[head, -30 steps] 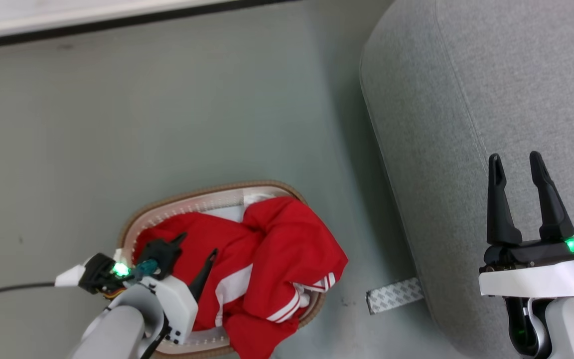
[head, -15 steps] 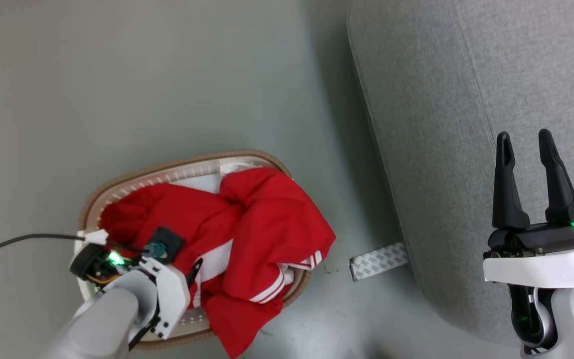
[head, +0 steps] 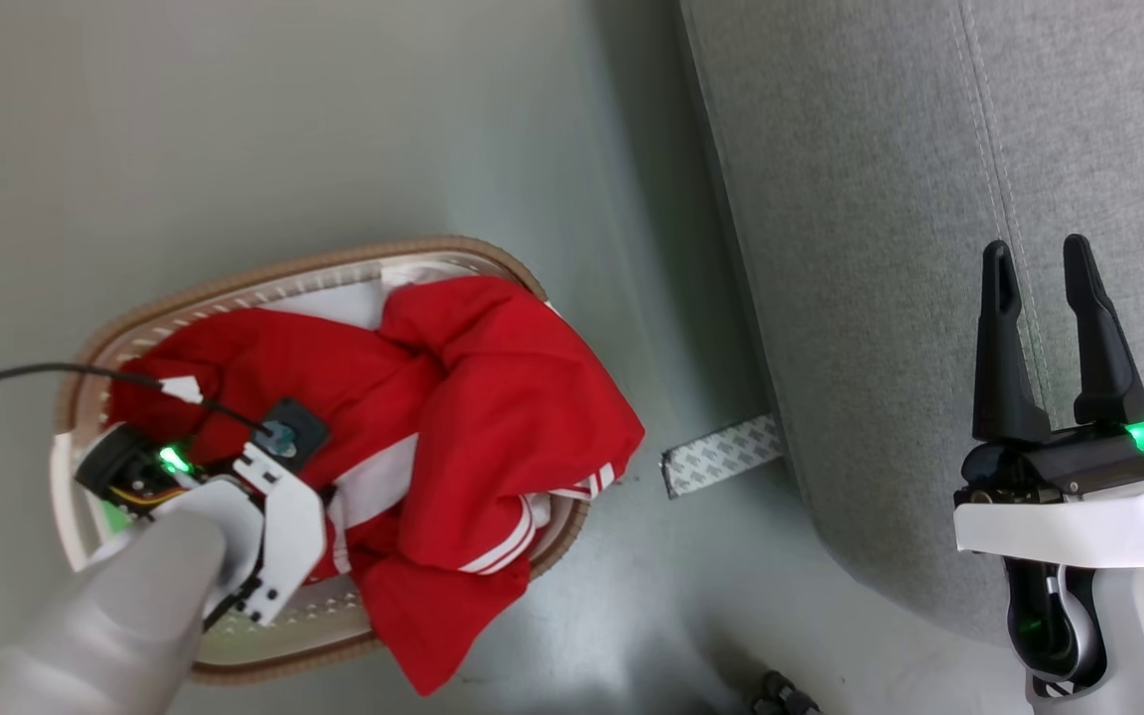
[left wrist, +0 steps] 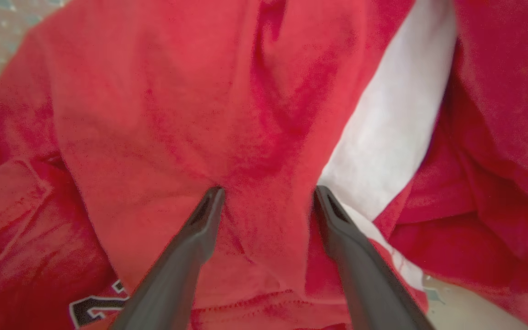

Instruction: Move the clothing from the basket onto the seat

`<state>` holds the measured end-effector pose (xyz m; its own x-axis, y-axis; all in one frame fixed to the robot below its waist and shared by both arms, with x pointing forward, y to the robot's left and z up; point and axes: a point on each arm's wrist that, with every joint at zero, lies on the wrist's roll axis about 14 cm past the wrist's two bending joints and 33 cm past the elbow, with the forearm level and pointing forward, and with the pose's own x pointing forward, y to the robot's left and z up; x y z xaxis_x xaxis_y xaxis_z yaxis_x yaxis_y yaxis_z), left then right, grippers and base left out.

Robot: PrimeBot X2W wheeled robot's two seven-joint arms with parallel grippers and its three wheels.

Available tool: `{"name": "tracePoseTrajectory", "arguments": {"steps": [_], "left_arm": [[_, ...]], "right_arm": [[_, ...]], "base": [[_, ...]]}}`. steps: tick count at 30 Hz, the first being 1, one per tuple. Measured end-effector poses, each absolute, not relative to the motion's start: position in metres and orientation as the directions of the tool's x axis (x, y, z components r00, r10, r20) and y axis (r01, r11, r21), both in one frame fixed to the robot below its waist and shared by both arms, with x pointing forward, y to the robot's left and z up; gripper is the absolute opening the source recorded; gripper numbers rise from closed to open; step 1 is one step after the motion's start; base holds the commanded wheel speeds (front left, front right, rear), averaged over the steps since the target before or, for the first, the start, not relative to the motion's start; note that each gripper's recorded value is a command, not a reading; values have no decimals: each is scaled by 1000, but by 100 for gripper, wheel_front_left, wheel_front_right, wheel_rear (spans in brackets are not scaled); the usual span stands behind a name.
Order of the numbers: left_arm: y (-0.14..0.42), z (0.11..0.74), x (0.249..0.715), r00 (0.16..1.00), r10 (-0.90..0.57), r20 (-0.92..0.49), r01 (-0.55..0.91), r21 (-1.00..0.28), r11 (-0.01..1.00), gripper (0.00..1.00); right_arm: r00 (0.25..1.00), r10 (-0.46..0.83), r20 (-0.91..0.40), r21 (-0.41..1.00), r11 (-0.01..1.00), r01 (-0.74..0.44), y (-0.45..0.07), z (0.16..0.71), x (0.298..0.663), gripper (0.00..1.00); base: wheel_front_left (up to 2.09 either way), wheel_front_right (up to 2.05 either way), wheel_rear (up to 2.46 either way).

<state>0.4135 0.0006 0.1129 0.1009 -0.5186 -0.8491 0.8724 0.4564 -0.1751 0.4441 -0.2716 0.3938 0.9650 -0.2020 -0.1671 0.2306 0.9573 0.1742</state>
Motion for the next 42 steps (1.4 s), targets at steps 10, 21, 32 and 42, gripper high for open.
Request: {"name": "tracePoseTrajectory", "arguments": {"steps": [10,21,32,42], "left_arm": [[0,96,409,53,-493,-868,886,-186,424,0],[-12,135,421,142,-552,-822,856,-178,486,0],[-11,214,426,320,-609,-726,785,-156,599,0],[-10,300,424,508,-649,-566,687,-188,702,0]], "right_arm": [[957,-214,-196,170,954,248,-275,385,440,100],[970,-206,-129,169,960,226,-274,411,444,100],[987,-158,-15,188,969,158,-257,459,443,100],[994,-88,64,213,974,73,-230,494,432,100]], "base": [[0,0,0],[0,0,0],[0,0,0],[0,0,0]]}}
